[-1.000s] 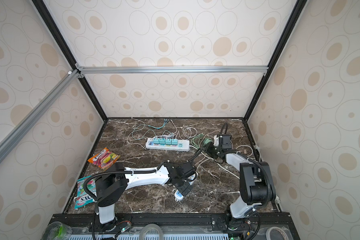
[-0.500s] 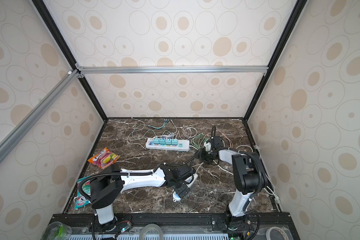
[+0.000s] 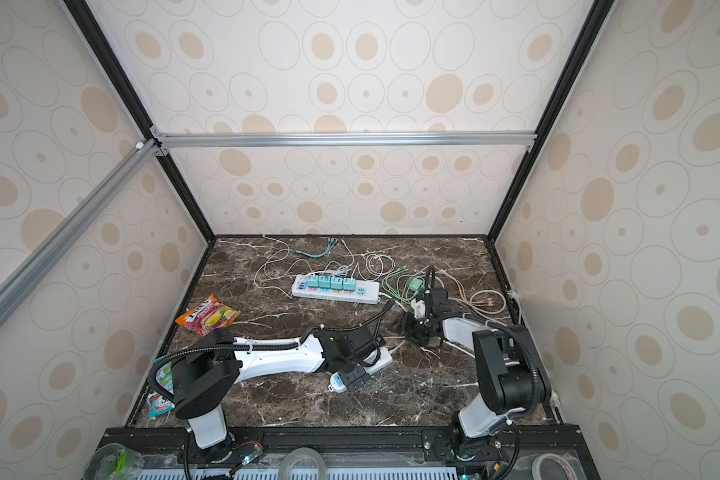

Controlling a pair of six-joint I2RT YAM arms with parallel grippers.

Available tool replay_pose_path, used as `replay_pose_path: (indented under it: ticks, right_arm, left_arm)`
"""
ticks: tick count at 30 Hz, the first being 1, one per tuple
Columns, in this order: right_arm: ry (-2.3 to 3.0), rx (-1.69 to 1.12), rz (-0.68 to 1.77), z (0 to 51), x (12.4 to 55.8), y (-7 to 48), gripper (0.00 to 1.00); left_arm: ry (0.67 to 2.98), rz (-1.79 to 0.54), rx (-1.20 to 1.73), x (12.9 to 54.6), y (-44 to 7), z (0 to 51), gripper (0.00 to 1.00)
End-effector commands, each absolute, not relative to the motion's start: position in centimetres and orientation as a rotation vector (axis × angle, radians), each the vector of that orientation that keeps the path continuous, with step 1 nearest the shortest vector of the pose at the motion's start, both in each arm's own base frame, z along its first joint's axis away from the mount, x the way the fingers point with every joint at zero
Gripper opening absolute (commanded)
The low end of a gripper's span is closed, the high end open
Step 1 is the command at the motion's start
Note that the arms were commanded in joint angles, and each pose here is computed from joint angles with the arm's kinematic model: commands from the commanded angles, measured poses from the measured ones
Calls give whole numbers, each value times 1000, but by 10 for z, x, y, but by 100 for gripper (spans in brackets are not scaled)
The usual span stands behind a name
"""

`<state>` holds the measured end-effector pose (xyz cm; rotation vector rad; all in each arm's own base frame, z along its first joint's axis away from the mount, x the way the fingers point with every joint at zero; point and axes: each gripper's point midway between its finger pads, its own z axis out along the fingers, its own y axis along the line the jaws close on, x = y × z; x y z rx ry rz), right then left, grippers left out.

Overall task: Insert the plug
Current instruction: 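Lower the pink charger into a blue socket with left while right nears green charger, then open the left gripper off the pink charger while right grasps the green charger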

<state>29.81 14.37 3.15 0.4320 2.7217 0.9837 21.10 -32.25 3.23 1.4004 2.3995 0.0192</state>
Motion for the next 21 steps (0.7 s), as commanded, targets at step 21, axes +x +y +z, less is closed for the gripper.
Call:
replay_pose_path:
  ticks: [21]
  right_arm:
    - [2564, 651, 904, 84, 268, 119, 63]
  left_arm:
    - [2212, -17, 1590, 245, -302, 46, 98]
